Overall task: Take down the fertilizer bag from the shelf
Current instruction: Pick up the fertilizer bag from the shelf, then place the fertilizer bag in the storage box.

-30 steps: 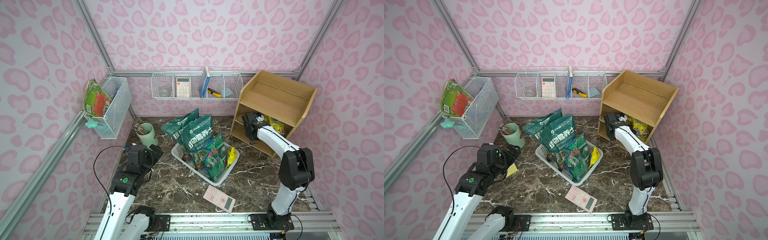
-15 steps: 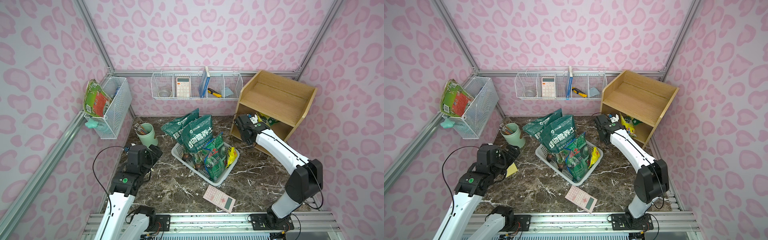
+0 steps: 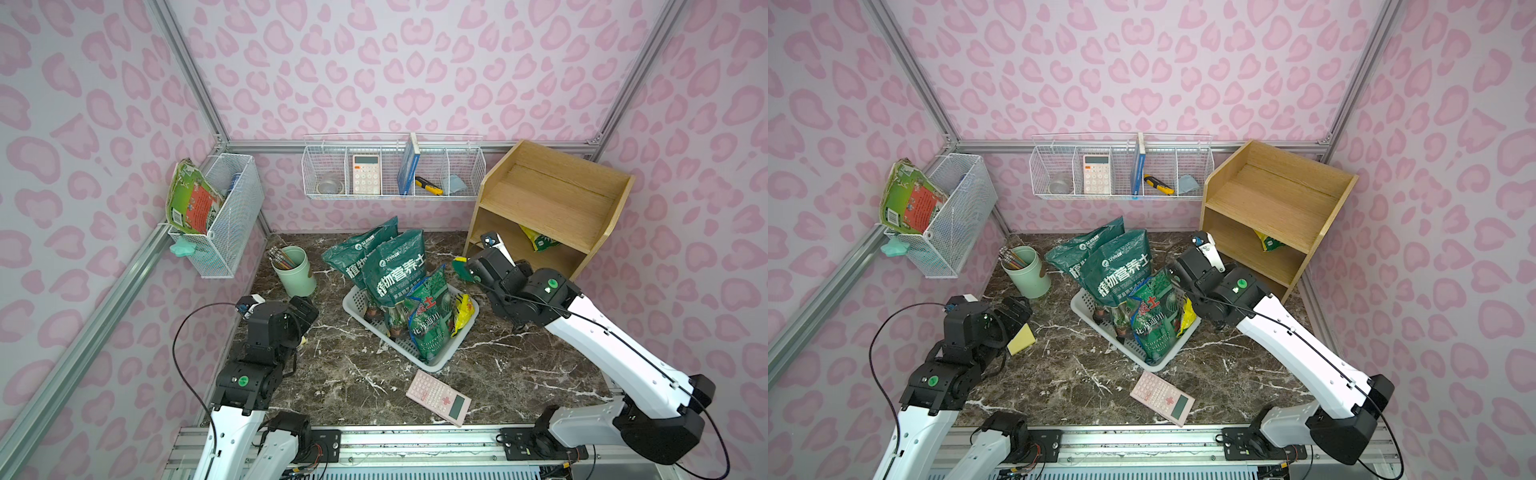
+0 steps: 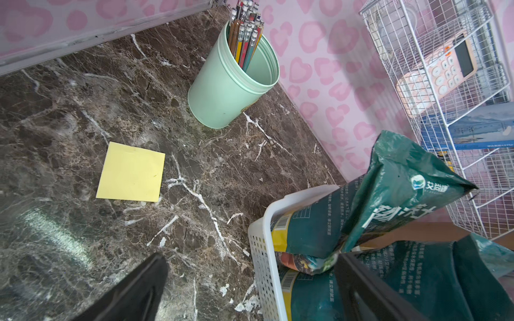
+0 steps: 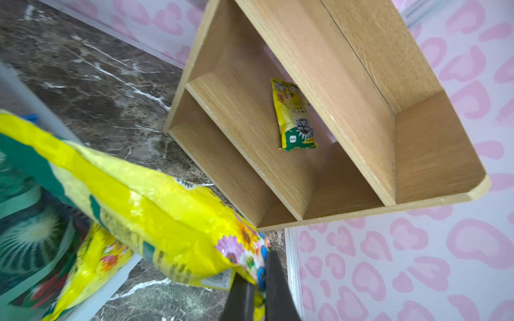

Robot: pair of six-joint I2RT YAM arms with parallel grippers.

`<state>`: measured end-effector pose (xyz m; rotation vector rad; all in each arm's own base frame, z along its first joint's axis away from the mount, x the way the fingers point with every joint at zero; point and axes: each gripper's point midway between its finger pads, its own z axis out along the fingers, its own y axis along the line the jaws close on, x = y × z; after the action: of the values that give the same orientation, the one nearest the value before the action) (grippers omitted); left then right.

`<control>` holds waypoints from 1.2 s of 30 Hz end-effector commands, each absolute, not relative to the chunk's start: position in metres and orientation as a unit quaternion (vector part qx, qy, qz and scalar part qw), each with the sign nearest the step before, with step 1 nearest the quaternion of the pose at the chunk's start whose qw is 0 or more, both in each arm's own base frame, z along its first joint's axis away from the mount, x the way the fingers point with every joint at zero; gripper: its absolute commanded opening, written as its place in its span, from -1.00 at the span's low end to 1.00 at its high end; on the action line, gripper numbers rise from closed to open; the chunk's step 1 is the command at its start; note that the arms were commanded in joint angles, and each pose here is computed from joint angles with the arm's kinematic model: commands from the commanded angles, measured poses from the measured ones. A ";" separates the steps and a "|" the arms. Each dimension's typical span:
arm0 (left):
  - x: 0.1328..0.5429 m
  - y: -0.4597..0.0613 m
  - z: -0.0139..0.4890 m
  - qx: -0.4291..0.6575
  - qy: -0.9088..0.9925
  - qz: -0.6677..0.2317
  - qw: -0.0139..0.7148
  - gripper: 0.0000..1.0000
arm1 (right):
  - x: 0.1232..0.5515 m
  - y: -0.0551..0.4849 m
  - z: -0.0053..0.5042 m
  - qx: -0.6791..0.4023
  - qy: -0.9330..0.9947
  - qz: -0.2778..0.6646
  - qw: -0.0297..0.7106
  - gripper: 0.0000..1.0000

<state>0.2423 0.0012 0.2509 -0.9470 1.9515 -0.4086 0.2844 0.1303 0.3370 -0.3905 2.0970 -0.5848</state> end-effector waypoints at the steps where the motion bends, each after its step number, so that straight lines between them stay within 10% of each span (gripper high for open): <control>1: 0.241 0.004 0.251 -0.378 0.792 -0.153 0.454 0.98 | 0.266 0.144 0.342 -0.200 0.825 -0.253 0.463 -1.00; 18: 0.243 0.002 0.251 -0.377 0.794 -0.158 0.449 0.98 | 0.214 0.186 0.301 -0.398 0.640 -0.441 0.488 -1.00; 36: 0.242 0.002 0.251 -0.377 0.795 -0.157 0.449 0.98 | 0.222 0.232 0.274 -0.468 0.626 -0.417 0.465 -1.00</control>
<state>0.2439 0.0014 0.2496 -0.9357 1.9640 -0.3934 0.2177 0.2335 0.2653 -1.1786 1.5495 -1.0011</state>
